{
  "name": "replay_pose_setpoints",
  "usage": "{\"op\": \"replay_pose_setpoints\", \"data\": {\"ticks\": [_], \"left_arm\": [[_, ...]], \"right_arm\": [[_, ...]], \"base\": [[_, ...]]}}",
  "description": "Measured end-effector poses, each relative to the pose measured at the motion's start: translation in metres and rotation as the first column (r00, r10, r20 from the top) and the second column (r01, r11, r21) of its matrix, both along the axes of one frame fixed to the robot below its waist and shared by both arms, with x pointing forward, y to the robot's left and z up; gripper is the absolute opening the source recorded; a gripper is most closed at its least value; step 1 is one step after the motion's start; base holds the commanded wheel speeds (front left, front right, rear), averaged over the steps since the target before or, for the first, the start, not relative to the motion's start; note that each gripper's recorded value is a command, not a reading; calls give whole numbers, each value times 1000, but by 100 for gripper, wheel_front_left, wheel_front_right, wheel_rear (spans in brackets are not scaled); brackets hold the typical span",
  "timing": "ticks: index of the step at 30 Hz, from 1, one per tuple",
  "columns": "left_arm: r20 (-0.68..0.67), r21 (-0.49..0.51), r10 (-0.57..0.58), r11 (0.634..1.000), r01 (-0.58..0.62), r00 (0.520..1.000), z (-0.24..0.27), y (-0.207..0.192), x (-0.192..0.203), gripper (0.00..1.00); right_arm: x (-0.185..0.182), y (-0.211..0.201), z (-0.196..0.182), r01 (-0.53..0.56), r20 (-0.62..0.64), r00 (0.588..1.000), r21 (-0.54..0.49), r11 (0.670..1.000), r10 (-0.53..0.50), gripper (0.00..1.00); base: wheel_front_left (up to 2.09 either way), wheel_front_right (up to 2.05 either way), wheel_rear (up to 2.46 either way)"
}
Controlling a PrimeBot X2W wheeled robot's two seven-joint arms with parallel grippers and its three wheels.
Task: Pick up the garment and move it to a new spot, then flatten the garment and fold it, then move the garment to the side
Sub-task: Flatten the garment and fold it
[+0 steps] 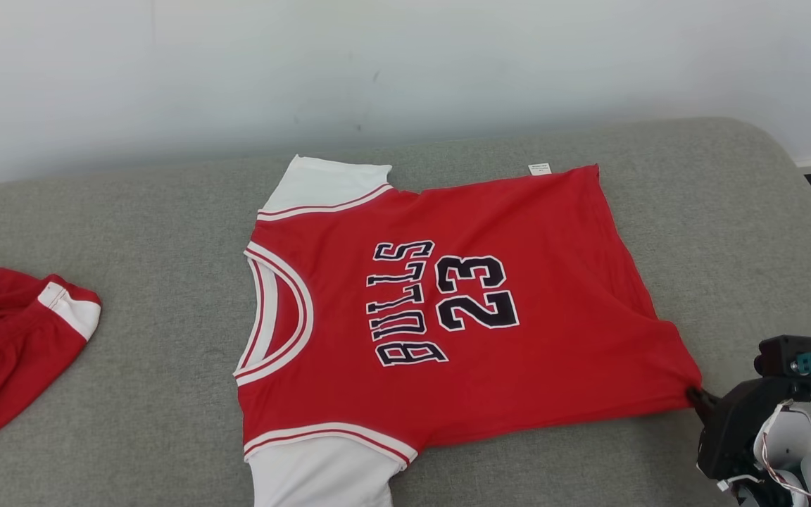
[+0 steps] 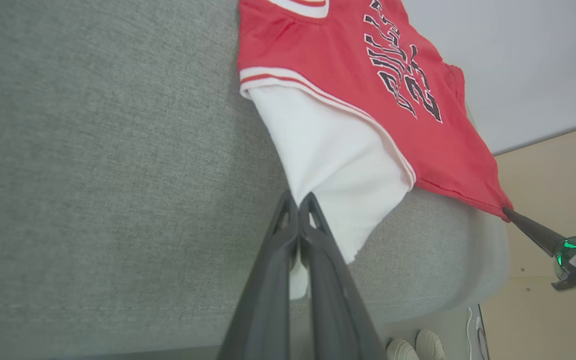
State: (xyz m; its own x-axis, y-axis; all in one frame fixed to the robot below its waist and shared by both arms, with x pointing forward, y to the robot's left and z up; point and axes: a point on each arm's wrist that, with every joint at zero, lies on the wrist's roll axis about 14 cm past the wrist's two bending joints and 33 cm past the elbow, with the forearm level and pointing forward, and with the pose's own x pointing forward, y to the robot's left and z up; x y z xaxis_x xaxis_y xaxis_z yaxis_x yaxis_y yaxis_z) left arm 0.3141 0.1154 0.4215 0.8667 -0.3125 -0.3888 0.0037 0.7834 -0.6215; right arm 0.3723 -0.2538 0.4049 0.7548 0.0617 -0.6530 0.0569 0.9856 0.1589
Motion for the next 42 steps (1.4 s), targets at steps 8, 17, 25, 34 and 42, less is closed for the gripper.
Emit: {"op": "replay_pose_setpoints", "data": {"ticks": [8, 17, 25, 34, 42], "left_arm": [[145, -20, 27, 999, -24, 989, 37, -8, 40, 0], [271, -27, 82, 997, -77, 959, 65, -12, 105, 0], [303, 59, 132, 986, -157, 944, 59, -6, 150, 0], [311, 137, 148, 970, -199, 939, 46, -6, 182, 0], [322, 172, 105, 971, -167, 941, 44, -16, 195, 0]], "right_arm": [[26, 14, 31, -2, 123, 992, 53, 999, -5, 0], [68, 31, 59, -7, 252, 968, 103, 995, -19, 0], [93, 31, 53, 28, 297, 953, 109, 994, -59, 0], [111, 16, 41, 90, 323, 940, 84, 992, -112, 0], [114, 23, 27, 85, 293, 950, 76, 993, -104, 0]], "base": [[0, 0, 0], [0, 0, 0], [0, 0, 0], [0, 0, 0], [0, 0, 0]]}}
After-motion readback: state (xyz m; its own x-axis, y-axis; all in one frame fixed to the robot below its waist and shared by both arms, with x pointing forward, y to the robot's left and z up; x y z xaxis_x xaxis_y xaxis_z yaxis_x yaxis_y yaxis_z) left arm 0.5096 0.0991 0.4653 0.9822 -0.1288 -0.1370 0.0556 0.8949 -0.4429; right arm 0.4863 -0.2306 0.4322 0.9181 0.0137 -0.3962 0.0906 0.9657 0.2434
